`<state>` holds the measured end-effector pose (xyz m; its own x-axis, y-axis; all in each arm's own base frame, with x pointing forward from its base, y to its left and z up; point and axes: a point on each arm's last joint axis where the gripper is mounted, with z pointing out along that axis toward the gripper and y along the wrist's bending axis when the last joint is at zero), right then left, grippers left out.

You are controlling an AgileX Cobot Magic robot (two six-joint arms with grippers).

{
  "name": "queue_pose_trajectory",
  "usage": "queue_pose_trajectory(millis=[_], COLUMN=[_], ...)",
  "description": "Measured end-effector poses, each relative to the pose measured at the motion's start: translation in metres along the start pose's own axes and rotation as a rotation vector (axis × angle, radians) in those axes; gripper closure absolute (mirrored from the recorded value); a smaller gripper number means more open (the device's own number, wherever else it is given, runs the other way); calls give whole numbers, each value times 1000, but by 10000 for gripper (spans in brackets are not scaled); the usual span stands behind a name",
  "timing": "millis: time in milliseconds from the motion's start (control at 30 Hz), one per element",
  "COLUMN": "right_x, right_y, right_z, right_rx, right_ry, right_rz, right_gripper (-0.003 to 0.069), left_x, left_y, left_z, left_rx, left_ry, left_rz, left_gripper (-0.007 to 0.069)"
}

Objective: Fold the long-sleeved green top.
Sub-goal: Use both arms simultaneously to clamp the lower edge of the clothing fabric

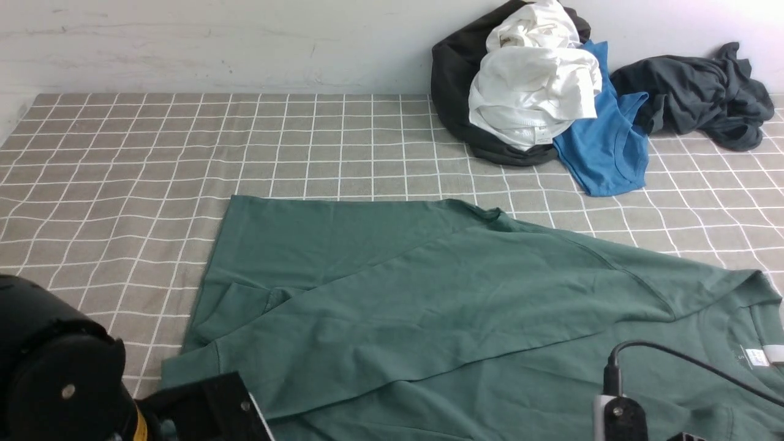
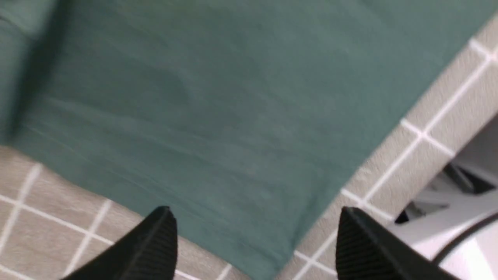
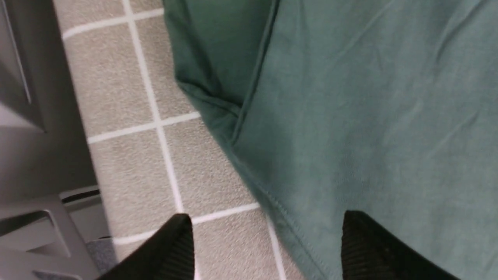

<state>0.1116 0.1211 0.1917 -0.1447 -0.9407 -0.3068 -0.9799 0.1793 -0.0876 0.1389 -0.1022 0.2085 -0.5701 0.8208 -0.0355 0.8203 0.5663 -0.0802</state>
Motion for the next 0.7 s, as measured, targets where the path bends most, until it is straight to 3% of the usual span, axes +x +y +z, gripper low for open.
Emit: queue_pose_trajectory(millis=[267,400,600,667,700], right_x=[-13,-17,-35,-42,-45], right_y=[3,0,-14,-19,-21], right_z=[35,44,38,32,29], right_rx=[-28,0,78,89,89], right_ry=[77,90,61,70,79], right_rz=[-174,-169,-94,-82,-81], right_gripper=[208,255,459,594,624], left_x=[9,12,15,16,16], left_y=[-11,-14,-21,-20,-20], left_z=[20,25,33,35,36], left_rx=[-1,1,-3,-11,-15], left_ry=[20,32,26,19,21], left_rz=[62,94,192,200,205], left_gripper=[127,129,129,129,129])
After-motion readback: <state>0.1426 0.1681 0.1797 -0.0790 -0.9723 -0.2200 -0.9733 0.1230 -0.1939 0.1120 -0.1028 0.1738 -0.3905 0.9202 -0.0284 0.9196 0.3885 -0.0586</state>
